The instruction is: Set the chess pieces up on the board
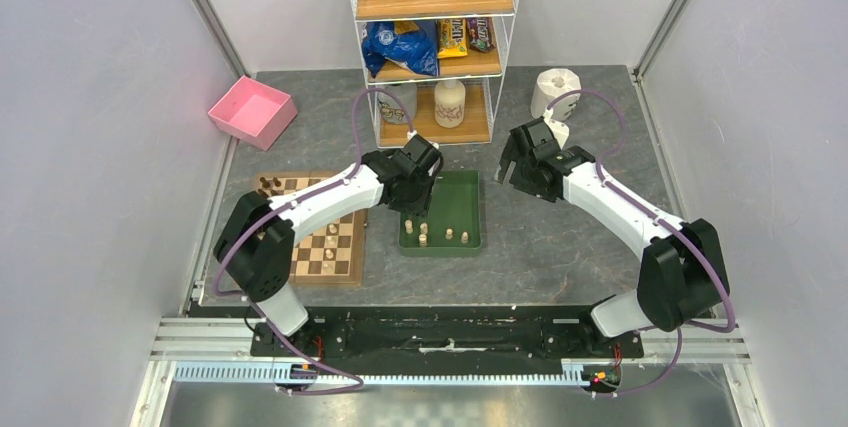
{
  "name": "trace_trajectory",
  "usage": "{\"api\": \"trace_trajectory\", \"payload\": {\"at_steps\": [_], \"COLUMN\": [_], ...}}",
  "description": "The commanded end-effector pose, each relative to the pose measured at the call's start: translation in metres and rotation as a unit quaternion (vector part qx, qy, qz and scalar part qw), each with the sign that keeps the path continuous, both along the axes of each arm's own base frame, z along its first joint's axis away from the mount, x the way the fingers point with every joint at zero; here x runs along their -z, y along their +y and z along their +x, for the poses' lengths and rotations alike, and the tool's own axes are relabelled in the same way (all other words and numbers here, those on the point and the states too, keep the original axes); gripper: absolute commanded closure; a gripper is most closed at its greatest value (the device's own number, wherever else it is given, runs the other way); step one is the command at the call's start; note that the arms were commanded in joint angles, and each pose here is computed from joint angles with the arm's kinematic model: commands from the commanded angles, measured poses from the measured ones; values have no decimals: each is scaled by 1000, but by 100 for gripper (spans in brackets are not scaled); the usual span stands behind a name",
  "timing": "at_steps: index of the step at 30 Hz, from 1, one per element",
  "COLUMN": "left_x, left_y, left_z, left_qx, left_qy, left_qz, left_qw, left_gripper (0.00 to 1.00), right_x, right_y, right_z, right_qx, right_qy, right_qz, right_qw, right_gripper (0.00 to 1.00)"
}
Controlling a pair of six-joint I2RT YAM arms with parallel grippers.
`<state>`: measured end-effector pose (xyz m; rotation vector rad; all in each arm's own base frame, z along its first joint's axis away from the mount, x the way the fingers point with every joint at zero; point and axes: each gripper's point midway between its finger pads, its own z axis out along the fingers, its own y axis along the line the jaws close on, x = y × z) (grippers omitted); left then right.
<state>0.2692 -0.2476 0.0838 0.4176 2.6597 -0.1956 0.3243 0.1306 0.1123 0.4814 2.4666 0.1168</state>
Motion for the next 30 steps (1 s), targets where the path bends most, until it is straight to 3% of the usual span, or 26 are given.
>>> {"api": "trace_trajectory", "payload": {"at_steps": [1, 21, 30], "left_x": [-7, -1, 6], "left_y": [-3, 0, 0], "left_z": [4, 7, 0], "left_qx": [11, 107, 137], "left_qy": [-7, 0, 25], "left_qz": [7, 59, 66], "left_qw": [1000, 993, 988], "left_gripper": [53, 53, 59], "right_x": [-15, -14, -13], "right_y": [0, -1, -1], "right_z": [9, 7, 8], "right_qx": [2, 2, 2], "right_qy": [-26, -25, -23], "right_qz": [4, 4, 3], "right_qw": [1000, 1000, 1000], "right_gripper": [1, 1, 1]}}
